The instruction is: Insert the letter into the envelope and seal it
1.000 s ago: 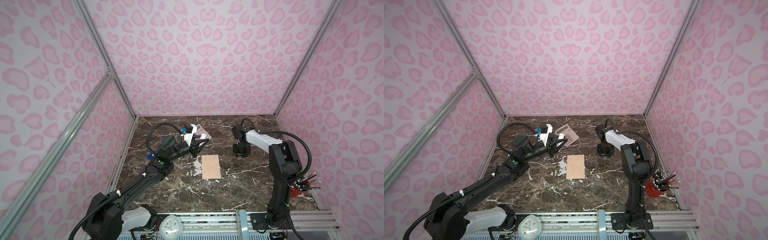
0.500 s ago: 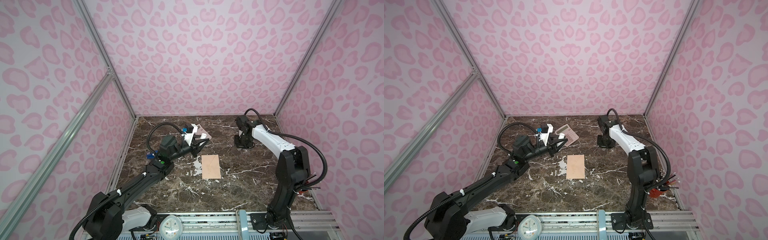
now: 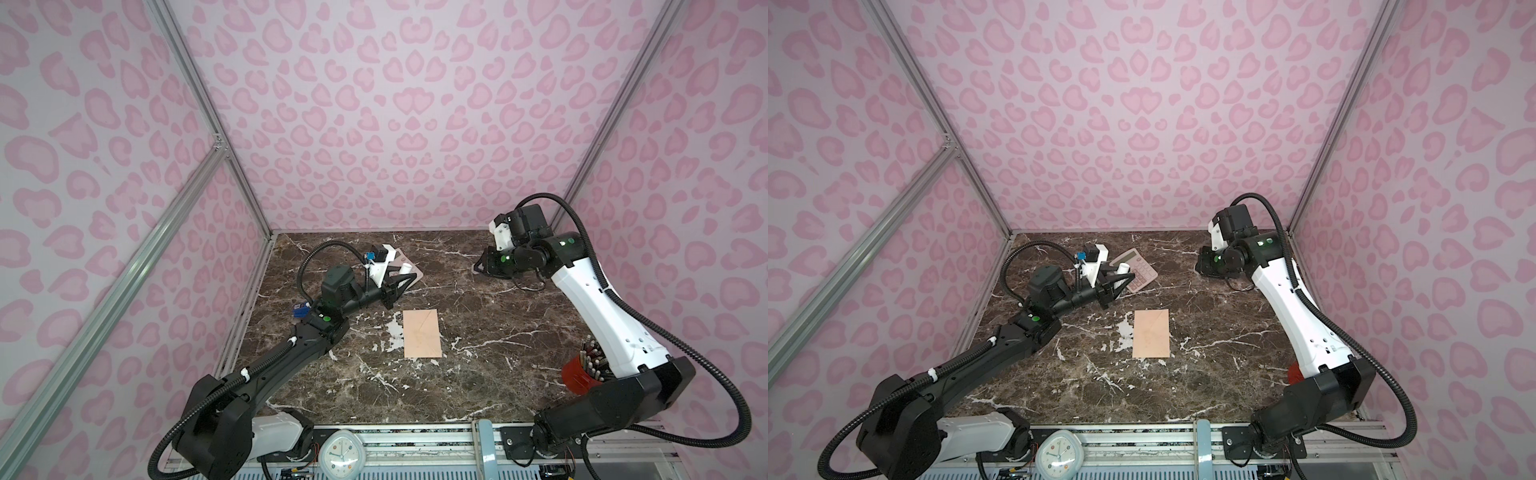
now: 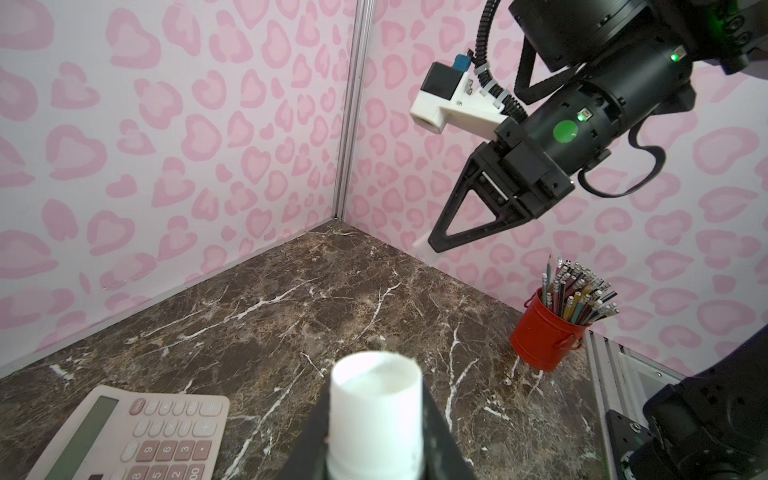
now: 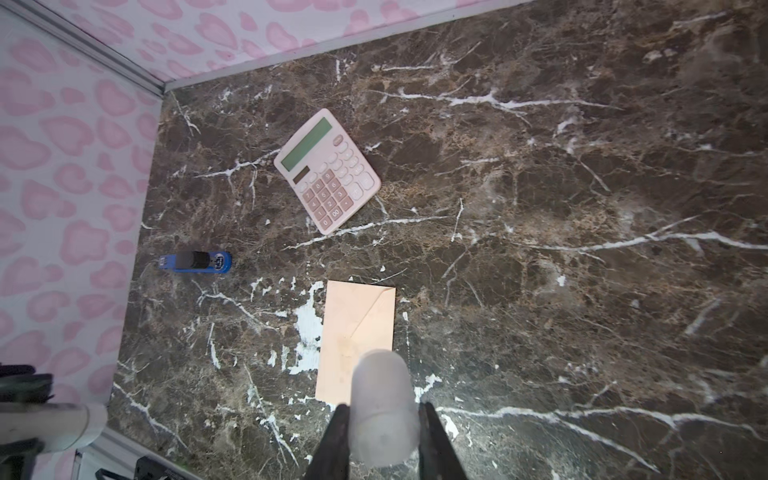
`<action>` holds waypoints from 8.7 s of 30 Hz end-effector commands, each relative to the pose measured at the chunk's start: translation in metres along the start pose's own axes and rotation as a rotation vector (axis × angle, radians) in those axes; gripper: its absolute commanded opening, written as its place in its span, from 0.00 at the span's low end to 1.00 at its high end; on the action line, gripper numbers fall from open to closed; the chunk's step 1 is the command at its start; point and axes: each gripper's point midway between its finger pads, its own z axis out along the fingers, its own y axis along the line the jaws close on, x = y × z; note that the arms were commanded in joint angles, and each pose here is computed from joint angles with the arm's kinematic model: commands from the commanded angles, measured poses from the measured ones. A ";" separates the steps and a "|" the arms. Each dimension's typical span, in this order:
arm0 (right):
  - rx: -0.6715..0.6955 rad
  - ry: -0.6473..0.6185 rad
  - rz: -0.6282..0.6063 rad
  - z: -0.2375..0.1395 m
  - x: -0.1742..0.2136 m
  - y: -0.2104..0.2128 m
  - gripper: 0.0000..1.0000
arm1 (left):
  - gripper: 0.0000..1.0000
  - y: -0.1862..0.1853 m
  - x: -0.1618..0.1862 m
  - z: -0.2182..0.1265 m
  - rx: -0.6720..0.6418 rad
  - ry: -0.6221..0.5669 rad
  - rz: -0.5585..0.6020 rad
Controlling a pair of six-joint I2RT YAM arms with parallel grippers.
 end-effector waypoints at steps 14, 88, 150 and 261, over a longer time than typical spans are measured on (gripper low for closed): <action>-0.516 -0.062 -0.096 -0.066 0.000 0.126 0.25 | 0.04 -0.002 0.015 -0.003 0.023 0.044 0.051; -0.588 0.296 -0.114 0.016 0.034 0.159 0.25 | 0.04 -0.042 -0.002 0.019 0.161 0.063 0.130; -0.458 0.299 -0.200 0.026 0.039 0.159 0.18 | 0.08 -0.050 -0.057 0.017 0.176 -0.105 0.090; -0.793 -0.578 -0.521 -0.020 0.017 0.191 0.21 | 0.41 -0.044 -0.107 0.008 0.295 -0.369 -0.243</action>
